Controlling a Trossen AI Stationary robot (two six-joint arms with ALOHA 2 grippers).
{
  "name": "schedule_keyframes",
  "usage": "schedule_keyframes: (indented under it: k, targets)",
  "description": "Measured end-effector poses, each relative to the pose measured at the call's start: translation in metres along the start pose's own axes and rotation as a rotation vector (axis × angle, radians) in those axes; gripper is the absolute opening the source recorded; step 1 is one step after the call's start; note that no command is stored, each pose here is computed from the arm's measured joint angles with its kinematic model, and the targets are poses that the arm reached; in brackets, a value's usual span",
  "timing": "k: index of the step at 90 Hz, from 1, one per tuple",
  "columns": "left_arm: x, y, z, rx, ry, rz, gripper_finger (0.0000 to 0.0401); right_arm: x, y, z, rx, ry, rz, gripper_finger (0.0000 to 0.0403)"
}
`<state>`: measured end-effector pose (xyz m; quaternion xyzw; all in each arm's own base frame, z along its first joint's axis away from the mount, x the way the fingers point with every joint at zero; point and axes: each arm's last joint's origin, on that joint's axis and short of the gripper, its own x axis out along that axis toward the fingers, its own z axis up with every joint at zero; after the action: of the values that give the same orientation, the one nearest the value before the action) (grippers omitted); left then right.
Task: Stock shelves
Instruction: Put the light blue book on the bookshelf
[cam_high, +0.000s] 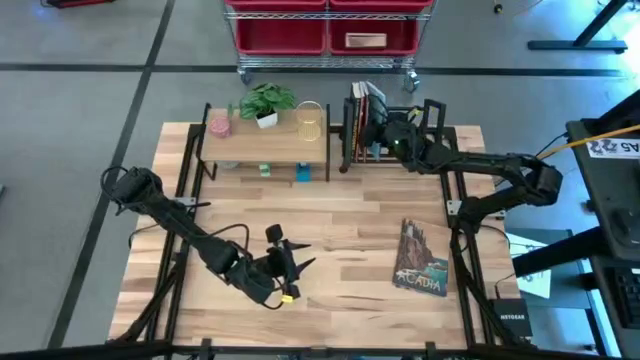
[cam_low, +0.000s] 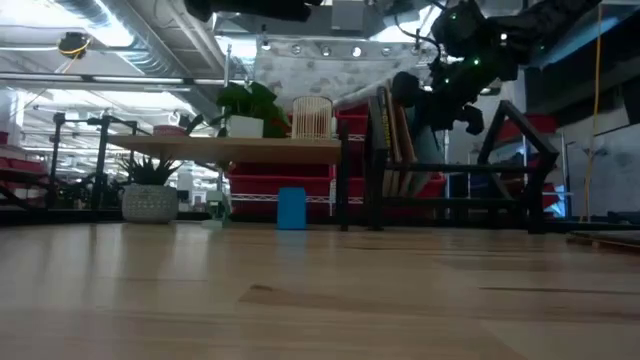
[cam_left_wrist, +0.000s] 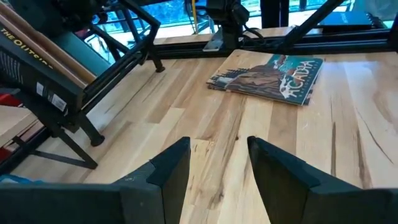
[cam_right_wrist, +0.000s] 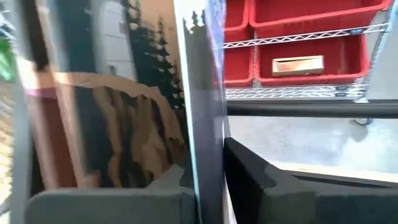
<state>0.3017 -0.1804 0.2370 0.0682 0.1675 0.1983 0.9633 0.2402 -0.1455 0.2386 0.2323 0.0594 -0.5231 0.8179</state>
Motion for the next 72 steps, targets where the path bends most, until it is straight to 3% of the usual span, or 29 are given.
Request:
schedule_keyframes:
  k: [31, 72]
  targets:
    - [0.0000, 0.0000, 0.0000, -0.005, 0.000, 0.000, 0.0153, -0.0058, 0.0021, 0.0051, 0.014, 0.027, 0.090, 0.0037]
    - [0.0001, 0.0000, 0.0000, -0.005, 0.000, 0.000, 0.0153, -0.0054, -0.0010, 0.0031, -0.007, 0.019, 0.018, 0.0037]
